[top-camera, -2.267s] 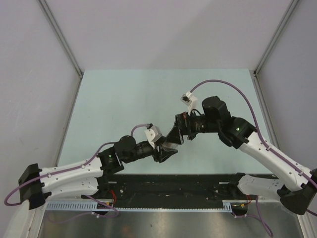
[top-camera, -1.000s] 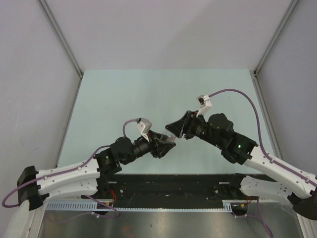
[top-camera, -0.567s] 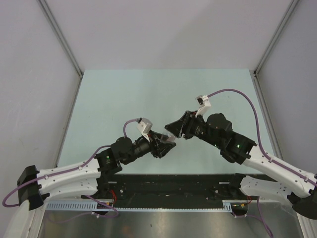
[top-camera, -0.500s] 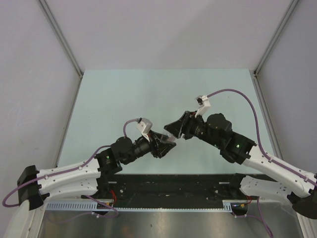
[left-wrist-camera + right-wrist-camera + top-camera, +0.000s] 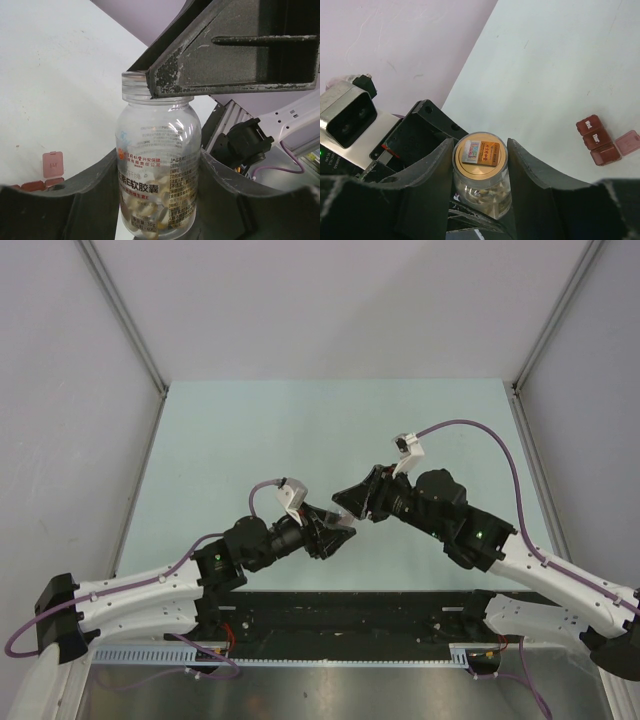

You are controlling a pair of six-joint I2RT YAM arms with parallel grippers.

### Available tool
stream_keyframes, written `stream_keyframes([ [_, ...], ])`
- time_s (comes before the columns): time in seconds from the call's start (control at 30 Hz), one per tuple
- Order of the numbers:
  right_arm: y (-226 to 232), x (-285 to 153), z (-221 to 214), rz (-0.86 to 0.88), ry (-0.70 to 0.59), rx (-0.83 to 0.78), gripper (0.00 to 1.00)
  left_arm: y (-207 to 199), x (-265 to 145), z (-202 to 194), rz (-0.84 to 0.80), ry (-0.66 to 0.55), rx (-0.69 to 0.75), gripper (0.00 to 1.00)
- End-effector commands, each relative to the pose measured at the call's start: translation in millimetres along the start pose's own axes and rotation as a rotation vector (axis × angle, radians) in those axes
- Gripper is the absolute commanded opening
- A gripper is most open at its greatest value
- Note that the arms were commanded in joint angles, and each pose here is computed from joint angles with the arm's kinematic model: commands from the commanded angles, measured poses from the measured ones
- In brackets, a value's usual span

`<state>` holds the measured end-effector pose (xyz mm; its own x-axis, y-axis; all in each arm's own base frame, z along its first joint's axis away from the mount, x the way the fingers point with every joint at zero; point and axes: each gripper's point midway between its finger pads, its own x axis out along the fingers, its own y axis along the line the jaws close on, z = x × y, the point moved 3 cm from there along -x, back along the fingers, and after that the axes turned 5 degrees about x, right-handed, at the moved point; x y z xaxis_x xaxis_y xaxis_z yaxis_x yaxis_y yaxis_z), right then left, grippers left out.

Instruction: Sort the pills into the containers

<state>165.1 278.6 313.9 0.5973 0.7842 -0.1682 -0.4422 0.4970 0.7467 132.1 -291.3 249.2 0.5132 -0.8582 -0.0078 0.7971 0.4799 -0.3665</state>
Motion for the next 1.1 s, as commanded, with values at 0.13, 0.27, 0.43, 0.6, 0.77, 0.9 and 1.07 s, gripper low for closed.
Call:
stream_keyframes([
  [0.13, 22.3, -12.4, 0.5, 0.127, 0.015, -0.092, 0.15, -20.8, -2.4, 22.8, -0.104, -0.077, -0.019, 0.0],
  [0.27, 38.0, -19.7, -0.6, 0.234, 0.038, -0.159, 0.13, -32.9, -7.9, 21.6, -0.198, -0.083, -0.007, 0.0],
  [0.43, 54.6, -28.4, -13.4, 0.379, 0.122, -0.231, 0.09, -47.9, -17.1, 21.8, -0.314, -0.099, 0.0, 0.0],
  [0.6, 63.4, -36.2, -24.9, 0.482, 0.194, -0.284, 0.06, -60.4, -29.7, 24.6, -0.416, -0.129, 0.01, 0.0],
  [0.77, 67.4, -43.7, -21.1, 0.506, 0.174, -0.308, 0.06, -63.5, -38.5, 28.6, -0.444, -0.16, 0.008, 0.0],
  [0.9, 65.7, -48.4, -17.5, 0.491, 0.154, -0.32, 0.06, -62.3, -42.6, 29.2, -0.443, -0.172, 0.004, 0.0],
  [1.07, 67.8, -54.4, -19.2, 0.515, 0.166, -0.335, 0.06, -68.5, -47.3, 32.6, -0.484, -0.181, 0.006, 0.0],
])
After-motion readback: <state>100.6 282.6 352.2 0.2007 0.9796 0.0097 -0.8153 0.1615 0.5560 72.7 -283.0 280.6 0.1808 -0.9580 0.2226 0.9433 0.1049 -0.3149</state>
